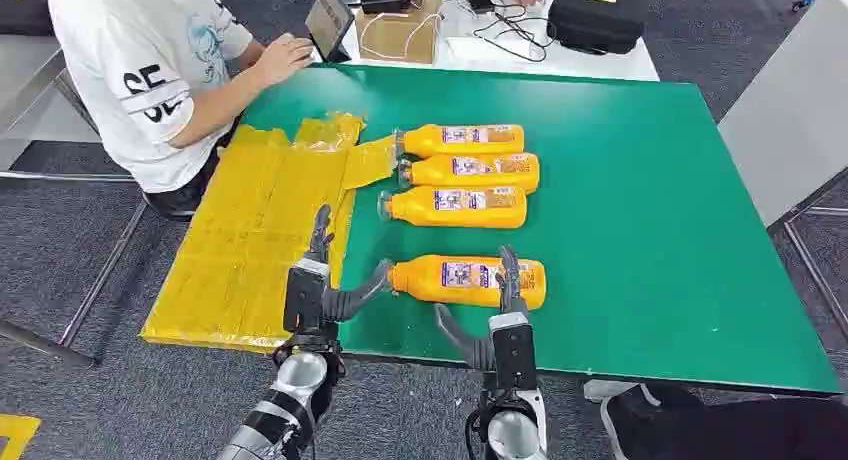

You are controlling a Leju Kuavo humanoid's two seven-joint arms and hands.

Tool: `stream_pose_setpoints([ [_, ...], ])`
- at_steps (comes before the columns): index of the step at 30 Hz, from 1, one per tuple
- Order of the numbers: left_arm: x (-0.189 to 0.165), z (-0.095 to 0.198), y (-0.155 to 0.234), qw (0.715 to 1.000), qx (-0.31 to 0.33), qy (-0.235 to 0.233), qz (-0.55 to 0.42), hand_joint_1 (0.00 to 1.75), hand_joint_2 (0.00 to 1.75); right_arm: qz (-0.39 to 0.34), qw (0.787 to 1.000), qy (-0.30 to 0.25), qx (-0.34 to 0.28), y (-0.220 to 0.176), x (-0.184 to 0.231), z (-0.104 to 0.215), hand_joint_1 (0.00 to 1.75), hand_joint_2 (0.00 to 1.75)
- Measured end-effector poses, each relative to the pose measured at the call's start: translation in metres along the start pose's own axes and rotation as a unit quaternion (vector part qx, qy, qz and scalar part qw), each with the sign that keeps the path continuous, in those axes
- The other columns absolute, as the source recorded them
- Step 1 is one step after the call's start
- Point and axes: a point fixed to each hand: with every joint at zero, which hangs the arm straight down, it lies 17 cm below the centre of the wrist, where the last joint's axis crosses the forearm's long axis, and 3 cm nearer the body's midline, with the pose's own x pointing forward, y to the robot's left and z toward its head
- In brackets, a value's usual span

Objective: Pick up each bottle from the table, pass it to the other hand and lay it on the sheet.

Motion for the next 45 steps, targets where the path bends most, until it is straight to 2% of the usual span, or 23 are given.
stream_pose_setpoints([
  [20,-0.001,0.003,-0.008,1.000,-0.014,0.007,0.006,0.00,1.75,0.019,1.000,0.007,-0.014,-0.013,-0.004,0.007,0.00,1.75],
  [29,0.004,-0.002,-0.013,1.000,-0.022,-0.002,0.017,0.00,1.75,0.190,0.982,-0.002,0.015,-0.043,-0.019,-0.009,0.00,1.75],
  [40,0.011,-0.009,-0.021,0.999,-0.036,-0.008,0.031,0.00,1.75,0.316,0.948,-0.006,0.044,-0.063,-0.034,-0.043,0.00,1.75],
  [45,0.013,-0.010,-0.025,0.999,-0.040,-0.009,0.036,0.00,1.75,0.348,0.936,0.000,0.055,-0.065,-0.043,-0.054,0.00,1.75],
])
